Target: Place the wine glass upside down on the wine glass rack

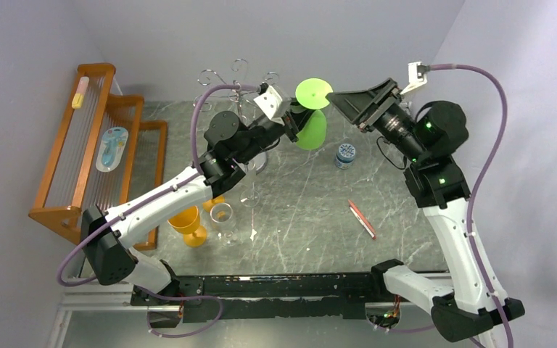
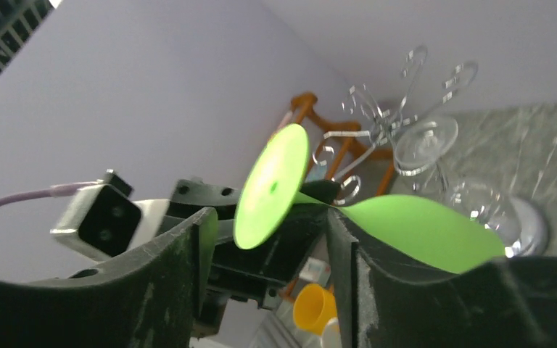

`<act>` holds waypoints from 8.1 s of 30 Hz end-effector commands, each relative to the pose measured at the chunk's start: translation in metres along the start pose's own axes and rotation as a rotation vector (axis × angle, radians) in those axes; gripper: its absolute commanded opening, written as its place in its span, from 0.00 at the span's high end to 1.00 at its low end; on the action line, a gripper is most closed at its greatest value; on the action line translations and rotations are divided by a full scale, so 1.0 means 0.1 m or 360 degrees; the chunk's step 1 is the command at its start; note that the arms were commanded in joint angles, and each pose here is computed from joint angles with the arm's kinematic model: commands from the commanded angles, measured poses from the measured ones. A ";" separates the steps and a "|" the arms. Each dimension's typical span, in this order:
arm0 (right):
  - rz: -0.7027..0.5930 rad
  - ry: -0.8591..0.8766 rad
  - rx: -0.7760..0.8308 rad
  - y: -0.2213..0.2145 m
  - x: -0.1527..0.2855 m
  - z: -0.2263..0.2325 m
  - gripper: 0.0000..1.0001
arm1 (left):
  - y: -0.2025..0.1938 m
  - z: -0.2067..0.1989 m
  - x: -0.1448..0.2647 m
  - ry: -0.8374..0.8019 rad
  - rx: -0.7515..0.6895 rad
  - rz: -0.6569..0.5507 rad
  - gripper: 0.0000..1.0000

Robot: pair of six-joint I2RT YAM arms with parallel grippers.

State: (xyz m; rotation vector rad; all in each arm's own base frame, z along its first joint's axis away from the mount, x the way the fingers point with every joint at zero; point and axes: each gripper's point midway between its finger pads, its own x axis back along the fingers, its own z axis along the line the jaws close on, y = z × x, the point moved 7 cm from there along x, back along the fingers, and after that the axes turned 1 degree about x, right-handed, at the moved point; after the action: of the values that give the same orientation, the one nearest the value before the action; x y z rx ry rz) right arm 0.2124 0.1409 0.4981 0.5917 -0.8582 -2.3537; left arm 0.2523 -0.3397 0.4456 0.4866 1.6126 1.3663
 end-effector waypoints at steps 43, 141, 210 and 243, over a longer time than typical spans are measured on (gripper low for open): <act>-0.0140 -0.0479 -0.0200 0.03 -0.79 -0.84 1.00 | 0.77 0.23 0.90 0.0555 0.0167 0.0295 0.03; 0.0213 -0.0606 -0.0105 -0.69 -2.48 -1.63 0.97 | 0.80 0.31 1.34 0.0878 0.0359 0.0411 0.10; 0.0528 -0.1044 -0.0206 -1.75 0.27 -1.80 0.58 | -1.05 0.30 1.51 0.0910 -0.0012 0.1669 0.38; 0.0449 -0.1142 -0.1285 -2.14 0.32 -1.57 0.48 | -0.99 0.06 1.26 0.0579 0.0218 0.1638 0.95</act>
State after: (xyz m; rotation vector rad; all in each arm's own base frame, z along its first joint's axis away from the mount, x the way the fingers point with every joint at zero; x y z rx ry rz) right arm 0.2080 0.1809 0.2232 -0.6291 -0.4842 -2.2959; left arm 0.2298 -0.2561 0.2640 1.4263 1.7522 2.4633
